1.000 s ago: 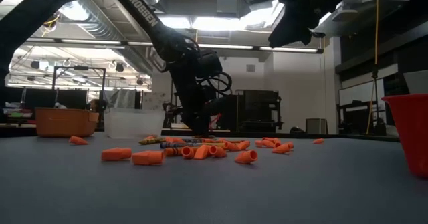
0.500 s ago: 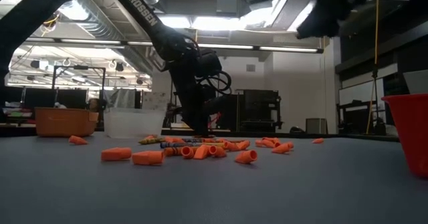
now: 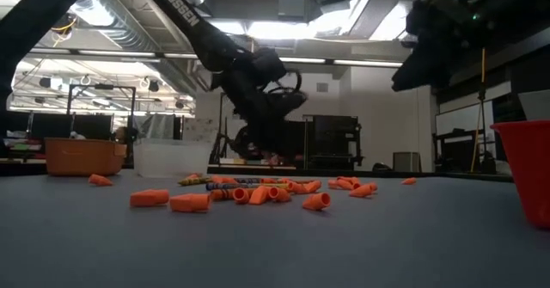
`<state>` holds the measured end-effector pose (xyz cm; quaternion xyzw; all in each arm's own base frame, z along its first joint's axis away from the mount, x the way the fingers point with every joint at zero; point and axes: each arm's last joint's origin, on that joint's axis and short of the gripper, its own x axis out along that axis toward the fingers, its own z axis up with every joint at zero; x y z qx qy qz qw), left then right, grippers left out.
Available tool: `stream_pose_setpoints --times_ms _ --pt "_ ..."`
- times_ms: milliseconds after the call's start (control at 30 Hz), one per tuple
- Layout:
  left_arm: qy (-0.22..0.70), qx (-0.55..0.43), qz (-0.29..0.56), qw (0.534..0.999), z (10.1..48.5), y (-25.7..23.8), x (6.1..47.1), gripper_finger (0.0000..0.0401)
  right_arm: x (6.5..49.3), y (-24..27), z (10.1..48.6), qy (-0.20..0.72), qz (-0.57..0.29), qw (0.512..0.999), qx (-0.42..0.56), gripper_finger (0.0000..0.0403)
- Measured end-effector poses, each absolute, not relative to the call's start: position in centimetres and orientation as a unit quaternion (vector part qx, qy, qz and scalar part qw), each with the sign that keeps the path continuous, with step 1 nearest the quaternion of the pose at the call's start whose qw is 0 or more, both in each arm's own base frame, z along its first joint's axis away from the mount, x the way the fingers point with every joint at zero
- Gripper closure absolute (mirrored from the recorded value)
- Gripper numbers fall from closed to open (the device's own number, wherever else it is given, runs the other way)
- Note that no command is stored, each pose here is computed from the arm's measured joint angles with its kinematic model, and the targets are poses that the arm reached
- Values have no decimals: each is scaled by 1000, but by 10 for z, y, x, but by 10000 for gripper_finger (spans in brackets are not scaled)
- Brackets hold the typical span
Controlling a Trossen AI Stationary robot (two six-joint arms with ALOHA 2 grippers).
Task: Sort crayons
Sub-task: Put the light orange crayon into the green bin
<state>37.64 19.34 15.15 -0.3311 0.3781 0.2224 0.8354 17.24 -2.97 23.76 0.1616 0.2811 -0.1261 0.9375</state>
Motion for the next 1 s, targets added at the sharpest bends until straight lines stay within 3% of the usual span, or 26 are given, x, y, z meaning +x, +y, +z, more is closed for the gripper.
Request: stream_pose_setpoints --times_ms 167,433,700,1000 --pt "326 -346 127 870 162 181 393 400 175 -30 220 252 -128 942 182 271" --pt "195 -289 30 937 190 144 427 394 177 -31 211 199 -129 952 196 271" --pt "77 -241 10 968 214 108 446 393 181 -31 221 135 -114 965 193 271" --pt "-32 -241 4 970 236 95 450 392 183 -30 226 113 -90 971 191 271"
